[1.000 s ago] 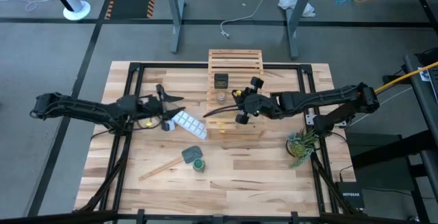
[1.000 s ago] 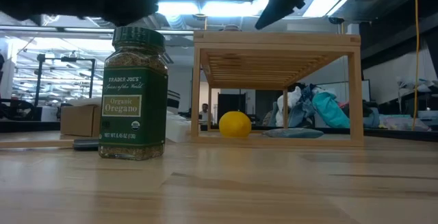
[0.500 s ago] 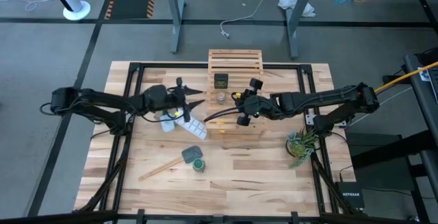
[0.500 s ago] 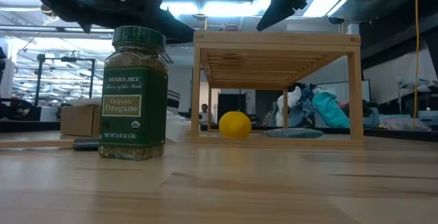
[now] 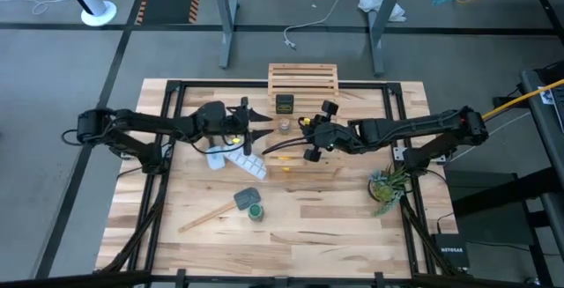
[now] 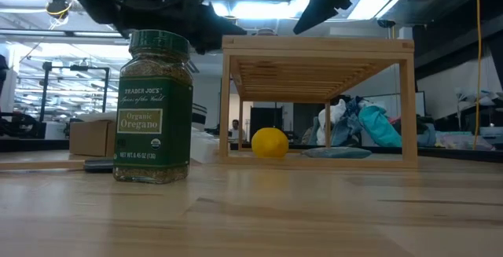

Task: Shelf spices
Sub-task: Remove the brown seasoning bottle from the shelf

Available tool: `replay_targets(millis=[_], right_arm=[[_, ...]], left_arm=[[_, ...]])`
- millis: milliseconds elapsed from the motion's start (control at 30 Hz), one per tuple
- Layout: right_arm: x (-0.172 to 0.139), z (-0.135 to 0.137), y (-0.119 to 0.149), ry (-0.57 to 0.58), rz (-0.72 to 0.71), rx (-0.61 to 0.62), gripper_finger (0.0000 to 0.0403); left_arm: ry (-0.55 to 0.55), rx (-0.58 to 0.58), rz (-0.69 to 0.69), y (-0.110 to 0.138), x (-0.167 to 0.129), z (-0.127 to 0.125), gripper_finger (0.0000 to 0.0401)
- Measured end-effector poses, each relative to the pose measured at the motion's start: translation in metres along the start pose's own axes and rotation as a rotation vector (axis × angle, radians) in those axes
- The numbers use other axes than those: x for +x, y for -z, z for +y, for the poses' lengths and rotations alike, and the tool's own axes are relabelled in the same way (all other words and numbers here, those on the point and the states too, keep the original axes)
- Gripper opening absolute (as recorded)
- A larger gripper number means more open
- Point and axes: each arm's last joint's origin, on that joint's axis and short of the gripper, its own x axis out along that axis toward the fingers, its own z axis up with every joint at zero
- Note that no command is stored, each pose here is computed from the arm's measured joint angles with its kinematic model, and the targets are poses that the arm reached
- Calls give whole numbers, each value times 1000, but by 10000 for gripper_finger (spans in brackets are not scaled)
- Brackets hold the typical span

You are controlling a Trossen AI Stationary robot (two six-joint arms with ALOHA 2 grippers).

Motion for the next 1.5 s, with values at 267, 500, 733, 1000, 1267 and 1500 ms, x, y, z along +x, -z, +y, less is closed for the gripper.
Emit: replay_targets(millis=[267, 500, 733, 1000, 1267, 1500], right_arm=[[5, 5, 1, -62, 6, -3, 104], [17, 14, 1, -70, 15, -9, 104], [40, 21, 6, -74, 48, -22, 104], [60, 17, 4, -141, 17, 34, 104], [62, 15, 3, -158, 9, 41, 104], [62, 15, 3, -161, 10, 40, 104]], left_arm=[[6, 36, 26, -2, 19, 2, 170], [24, 39, 18, -3, 20, 2, 170], [38, 32, 24, -3, 20, 1, 170], [30, 35, 27, -3, 20, 2, 170], [36, 33, 44, -1, 20, 1, 170], [46, 21, 121, 6, 19, 0, 170]])
